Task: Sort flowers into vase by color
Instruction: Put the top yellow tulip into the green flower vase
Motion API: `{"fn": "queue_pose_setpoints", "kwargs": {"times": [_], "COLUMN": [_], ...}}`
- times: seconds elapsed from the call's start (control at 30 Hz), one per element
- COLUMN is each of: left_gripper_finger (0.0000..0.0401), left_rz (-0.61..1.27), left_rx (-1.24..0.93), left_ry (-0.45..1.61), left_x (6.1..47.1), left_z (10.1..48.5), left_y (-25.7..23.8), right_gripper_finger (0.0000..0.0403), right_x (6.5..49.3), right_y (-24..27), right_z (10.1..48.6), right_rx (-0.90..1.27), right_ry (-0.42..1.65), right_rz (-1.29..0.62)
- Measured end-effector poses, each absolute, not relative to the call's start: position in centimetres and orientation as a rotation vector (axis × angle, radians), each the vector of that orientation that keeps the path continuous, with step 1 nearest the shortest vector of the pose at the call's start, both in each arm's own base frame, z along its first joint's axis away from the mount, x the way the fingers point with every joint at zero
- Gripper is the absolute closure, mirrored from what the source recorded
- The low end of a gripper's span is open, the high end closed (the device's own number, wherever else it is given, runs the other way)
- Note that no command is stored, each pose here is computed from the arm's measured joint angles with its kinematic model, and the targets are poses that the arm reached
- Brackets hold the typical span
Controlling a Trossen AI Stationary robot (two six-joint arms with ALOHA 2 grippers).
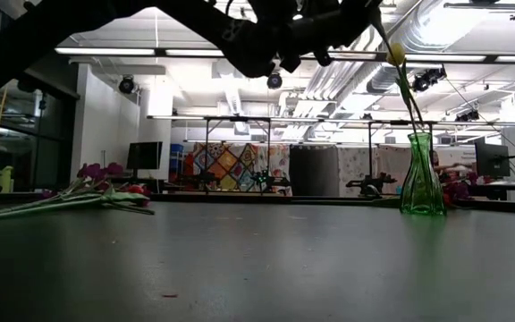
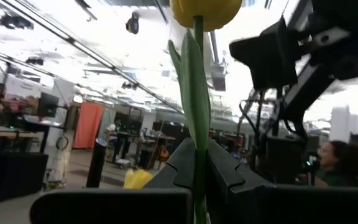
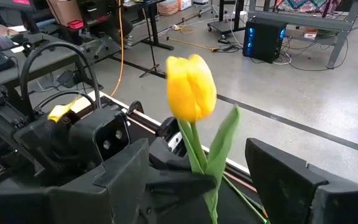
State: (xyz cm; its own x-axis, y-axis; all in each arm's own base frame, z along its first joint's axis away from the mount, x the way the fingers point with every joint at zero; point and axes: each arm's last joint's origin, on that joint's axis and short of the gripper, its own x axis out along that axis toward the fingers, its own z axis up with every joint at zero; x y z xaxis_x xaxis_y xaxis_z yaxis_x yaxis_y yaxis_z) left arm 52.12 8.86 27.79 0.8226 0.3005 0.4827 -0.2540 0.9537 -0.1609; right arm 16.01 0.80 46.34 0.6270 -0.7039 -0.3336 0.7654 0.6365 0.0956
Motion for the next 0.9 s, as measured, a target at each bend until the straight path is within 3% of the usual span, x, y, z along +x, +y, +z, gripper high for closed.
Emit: {"fn": "queue_pose_setpoints", "kwargs": {"times": [0.4, 0.53, 0.9], "left_gripper_finger": [0.0401, 0.0393, 0.0312], "left_rz": [0.308, 0.292, 0.166], "left_rx": [-0.034, -0.146, -0.199], "left_ry": [-0.366, -0.369, -0.244], "left_x": [52.7, 52.8, 53.1], "left_z": [26.5, 26.4, 25.3], "left_y": [8.9, 8.9, 9.2], "right_gripper_finger": [0.0149, 0.0149, 0.0149], "right_x": [16.0, 16.0, 15.9], "right_y": [0.8, 0.8, 0.8], "right_z": [46.3, 46.3, 46.4], "right_rx": [0.218, 0.21, 0.183], "right_ry": [0.286, 0.29, 0.294], "right_rz": [-0.848, -0.847, -0.85]}}
